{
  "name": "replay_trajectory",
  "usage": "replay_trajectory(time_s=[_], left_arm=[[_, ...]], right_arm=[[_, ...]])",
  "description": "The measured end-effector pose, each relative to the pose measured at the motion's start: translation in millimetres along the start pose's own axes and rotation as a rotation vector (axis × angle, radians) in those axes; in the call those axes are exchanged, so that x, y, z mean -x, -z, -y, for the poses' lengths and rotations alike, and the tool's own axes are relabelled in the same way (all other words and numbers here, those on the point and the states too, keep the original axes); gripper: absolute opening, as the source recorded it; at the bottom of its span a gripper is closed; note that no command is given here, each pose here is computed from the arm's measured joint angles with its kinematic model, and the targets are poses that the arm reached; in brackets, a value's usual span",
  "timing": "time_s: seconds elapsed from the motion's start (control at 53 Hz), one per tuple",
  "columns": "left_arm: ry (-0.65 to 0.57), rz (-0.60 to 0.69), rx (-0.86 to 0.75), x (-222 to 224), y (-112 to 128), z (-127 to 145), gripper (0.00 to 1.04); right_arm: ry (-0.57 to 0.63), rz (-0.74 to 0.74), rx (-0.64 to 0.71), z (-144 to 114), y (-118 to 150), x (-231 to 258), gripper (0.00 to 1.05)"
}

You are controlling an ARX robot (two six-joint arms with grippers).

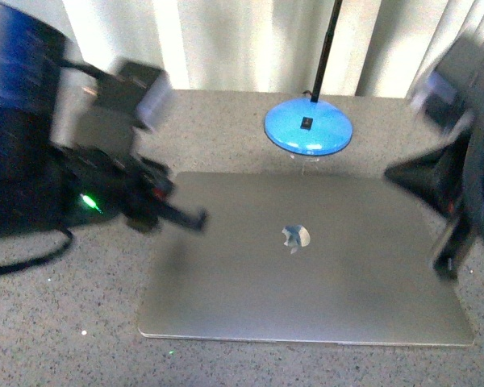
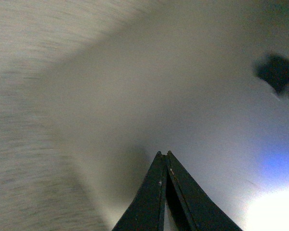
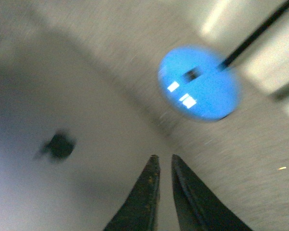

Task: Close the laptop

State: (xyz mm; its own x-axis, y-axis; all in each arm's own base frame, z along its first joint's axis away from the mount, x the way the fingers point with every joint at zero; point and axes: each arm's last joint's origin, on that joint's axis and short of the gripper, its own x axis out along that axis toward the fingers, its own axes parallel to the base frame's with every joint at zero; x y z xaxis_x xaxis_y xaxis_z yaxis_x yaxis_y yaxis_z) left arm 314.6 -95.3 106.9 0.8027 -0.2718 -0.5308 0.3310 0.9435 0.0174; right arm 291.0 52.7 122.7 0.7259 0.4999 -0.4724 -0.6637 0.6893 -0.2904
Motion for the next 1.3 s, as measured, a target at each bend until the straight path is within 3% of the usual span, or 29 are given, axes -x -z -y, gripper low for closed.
replay_trajectory(time_s=[0.132,0.264,0.377,0.491,0.528,0.774,1.302], left_arm=[[-0.081,0.121,0.183,18.0,-26.1,-21.7,0.29],[-0.078,0.124,0.250,17.9,-25.4,-22.8,0.47],[-0.256,0.385,0.147,30.0,4.8,-18.7,0.24],[-0.306,0.524,0.140,58.3,3.4,-28.4,0.08],[-0.321,0.552,0.142,69.2,2.2,-31.8,0.03],[-0.313,0.534,0.121,108.1,22.5,-35.0,0.04],[-0.309,0.536,0.117,169.5,42.4,-41.0,0.04]], right_arm=[[0.059,0.078,-0.122,9.4,-16.2,7.0,0.30],[0.074,0.052,-0.208,3.4,-8.5,2.0,0.47],[0.556,0.198,-0.362,-7.8,8.8,18.7,0.25],[0.684,0.332,-0.423,-5.0,4.4,47.2,0.07],[0.688,0.349,-0.431,-6.2,3.7,53.6,0.02],[0.661,0.347,-0.454,-22.6,12.5,86.5,0.03],[0.665,0.351,-0.464,-38.4,19.0,137.9,0.03]])
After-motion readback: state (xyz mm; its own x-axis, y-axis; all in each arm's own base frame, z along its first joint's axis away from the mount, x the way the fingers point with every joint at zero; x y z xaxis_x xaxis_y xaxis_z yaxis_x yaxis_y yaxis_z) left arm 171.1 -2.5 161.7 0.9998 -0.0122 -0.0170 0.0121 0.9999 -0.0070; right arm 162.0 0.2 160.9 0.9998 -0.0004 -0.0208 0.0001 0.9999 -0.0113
